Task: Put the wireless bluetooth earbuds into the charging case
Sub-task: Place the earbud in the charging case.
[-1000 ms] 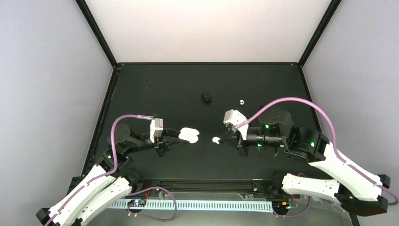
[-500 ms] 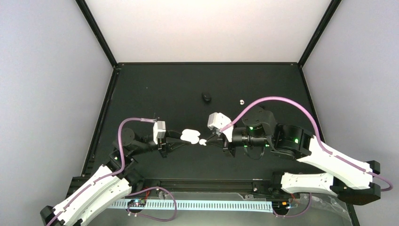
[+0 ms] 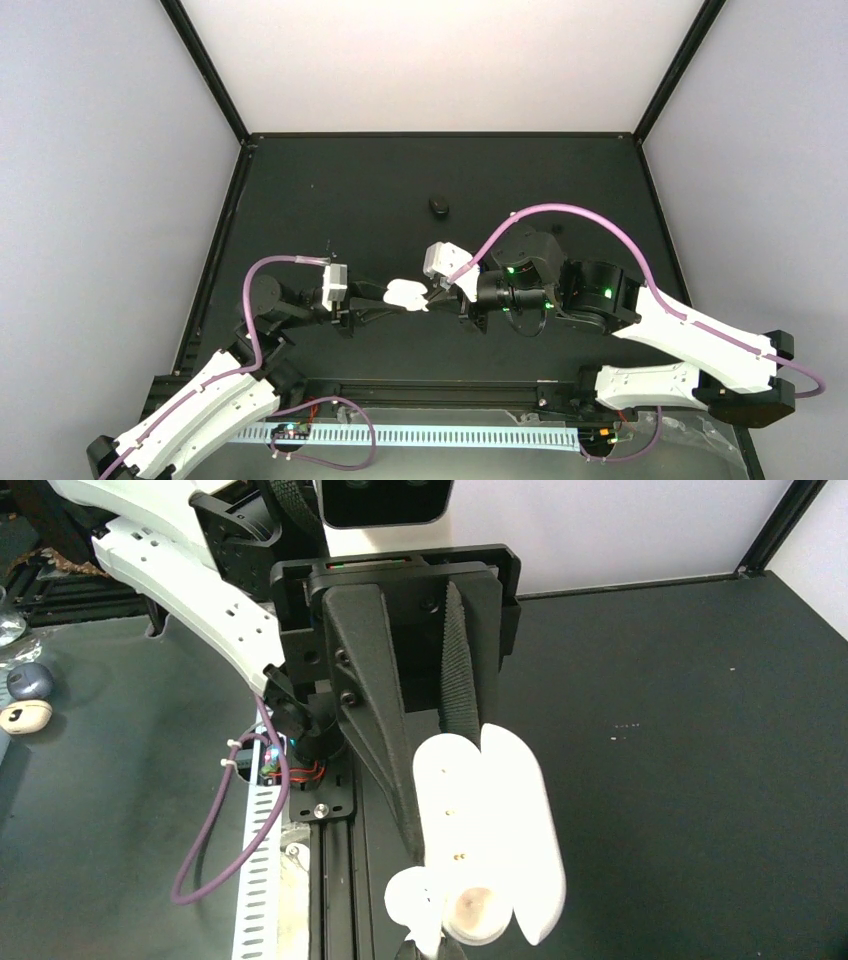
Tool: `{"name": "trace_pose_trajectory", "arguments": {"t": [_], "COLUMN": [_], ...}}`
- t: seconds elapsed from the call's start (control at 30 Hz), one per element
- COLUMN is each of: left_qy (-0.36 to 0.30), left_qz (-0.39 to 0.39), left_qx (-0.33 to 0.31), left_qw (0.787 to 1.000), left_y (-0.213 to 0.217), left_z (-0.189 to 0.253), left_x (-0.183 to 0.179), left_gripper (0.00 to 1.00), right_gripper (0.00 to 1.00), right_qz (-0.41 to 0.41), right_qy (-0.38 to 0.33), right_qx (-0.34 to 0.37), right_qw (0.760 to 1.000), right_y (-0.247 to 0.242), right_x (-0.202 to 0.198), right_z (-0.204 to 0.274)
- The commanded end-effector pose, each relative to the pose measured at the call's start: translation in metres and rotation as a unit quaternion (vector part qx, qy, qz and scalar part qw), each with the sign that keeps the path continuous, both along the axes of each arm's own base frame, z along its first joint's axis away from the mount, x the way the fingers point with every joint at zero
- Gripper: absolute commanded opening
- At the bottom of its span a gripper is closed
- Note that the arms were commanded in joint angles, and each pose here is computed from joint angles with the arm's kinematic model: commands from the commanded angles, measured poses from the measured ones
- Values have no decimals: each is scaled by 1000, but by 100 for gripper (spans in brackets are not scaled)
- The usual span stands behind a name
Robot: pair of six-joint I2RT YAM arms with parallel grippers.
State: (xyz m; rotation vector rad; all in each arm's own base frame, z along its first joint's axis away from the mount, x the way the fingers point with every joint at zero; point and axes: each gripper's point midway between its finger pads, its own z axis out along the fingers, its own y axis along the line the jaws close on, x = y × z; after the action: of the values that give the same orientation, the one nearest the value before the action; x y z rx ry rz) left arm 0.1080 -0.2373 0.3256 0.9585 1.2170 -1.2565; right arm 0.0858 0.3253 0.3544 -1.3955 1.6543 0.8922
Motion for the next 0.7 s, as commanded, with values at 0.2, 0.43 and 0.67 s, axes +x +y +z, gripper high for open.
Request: {"name": "trace_pose_trajectory", "arguments": {"t": [0.2,0.43,0.67], "left_qy": [-46,-46,-44], "left_qz": [-50,-56,-62], "left_qx": [-17,-17,-16], "left_qw": [998,997,997], "left_y": [-1,-2,-2], "left_z": [11,11,10], "left_x": [-20,-22,-23], "left_gripper": [1,2,2], "right_gripper": [1,1,1], "right_qz": [3,5,4], "right_qy": [-10,-9,-9], "right_qx": [-8,-6,-8], "right_qw": [1000,1000,1000], "right_y": [-4,-1,3], "right_x": [-2,-2,0], "right_z": [6,6,4]}}
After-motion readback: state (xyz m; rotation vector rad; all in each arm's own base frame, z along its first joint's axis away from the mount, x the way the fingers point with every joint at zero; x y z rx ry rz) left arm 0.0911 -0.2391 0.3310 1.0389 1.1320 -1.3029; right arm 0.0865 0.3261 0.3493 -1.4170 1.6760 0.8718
